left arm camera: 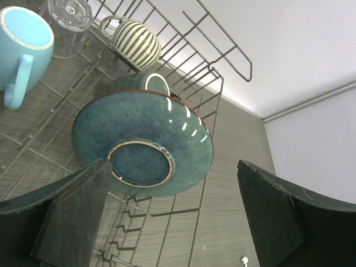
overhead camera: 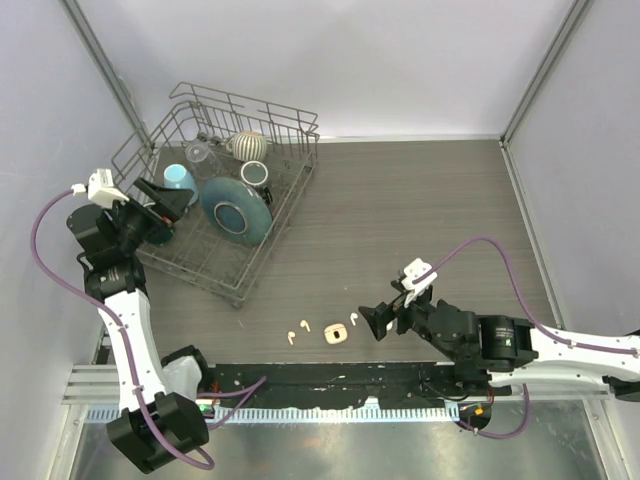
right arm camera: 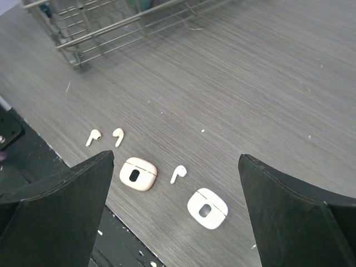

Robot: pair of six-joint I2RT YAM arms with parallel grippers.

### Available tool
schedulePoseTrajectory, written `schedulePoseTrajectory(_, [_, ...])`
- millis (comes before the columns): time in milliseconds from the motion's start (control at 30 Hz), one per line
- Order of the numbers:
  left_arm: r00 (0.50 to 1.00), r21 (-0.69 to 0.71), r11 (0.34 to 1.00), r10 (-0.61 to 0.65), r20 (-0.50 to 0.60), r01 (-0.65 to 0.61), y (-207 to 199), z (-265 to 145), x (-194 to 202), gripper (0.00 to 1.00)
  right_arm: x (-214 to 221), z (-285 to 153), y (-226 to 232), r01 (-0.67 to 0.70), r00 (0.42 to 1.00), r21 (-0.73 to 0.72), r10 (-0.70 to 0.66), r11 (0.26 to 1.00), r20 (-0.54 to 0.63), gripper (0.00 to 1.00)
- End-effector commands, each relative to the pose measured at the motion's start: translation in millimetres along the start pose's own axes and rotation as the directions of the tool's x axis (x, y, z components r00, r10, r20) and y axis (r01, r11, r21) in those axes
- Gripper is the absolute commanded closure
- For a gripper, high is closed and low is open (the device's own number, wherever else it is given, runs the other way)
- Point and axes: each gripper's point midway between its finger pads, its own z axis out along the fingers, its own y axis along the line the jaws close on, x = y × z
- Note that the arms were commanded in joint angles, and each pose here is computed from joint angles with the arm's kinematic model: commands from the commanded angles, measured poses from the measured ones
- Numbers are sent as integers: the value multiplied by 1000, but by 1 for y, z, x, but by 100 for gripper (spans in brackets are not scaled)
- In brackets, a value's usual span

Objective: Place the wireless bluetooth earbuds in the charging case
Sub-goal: Pick up the charging case at the center of the board.

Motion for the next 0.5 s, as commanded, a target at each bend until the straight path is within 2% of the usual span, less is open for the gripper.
schedulePoseTrajectory(0, [998,60,998,18,56,-21,-28,-10,-20,0,-27,-8,16,164,986,-115,-162,980,32,0])
schedulePoseTrajectory(100, [999,85,996,33,33,-36,-32,-14,-14,0,-20,6,14,337,939,-73,-341,939,-50,0])
schedulePoseTrajectory(133, [999,90,995,38,24,-40,-32,-14,-11,0,-12,16,14,448,886,-72,-454,891,-97,0])
schedulePoseTrajectory(200, [999,101,994,40,-2,-40,-32,-14,-6,0,-10,21,14,534,831,-95,-542,840,-126,0])
schedulePoseTrajectory(267, [998,119,991,59,-15,-57,-35,-15,-4,0,4,25,13,630,740,-165,-651,759,-168,0])
schedulePoseTrajectory(367, [997,117,991,70,-32,-65,-31,-15,2,0,13,18,16,645,705,-261,-691,719,-159,0])
schedulePoseTrajectory(467, [995,120,989,91,-28,-87,-31,-17,5,0,19,10,27,622,723,-342,-685,704,-95,0])
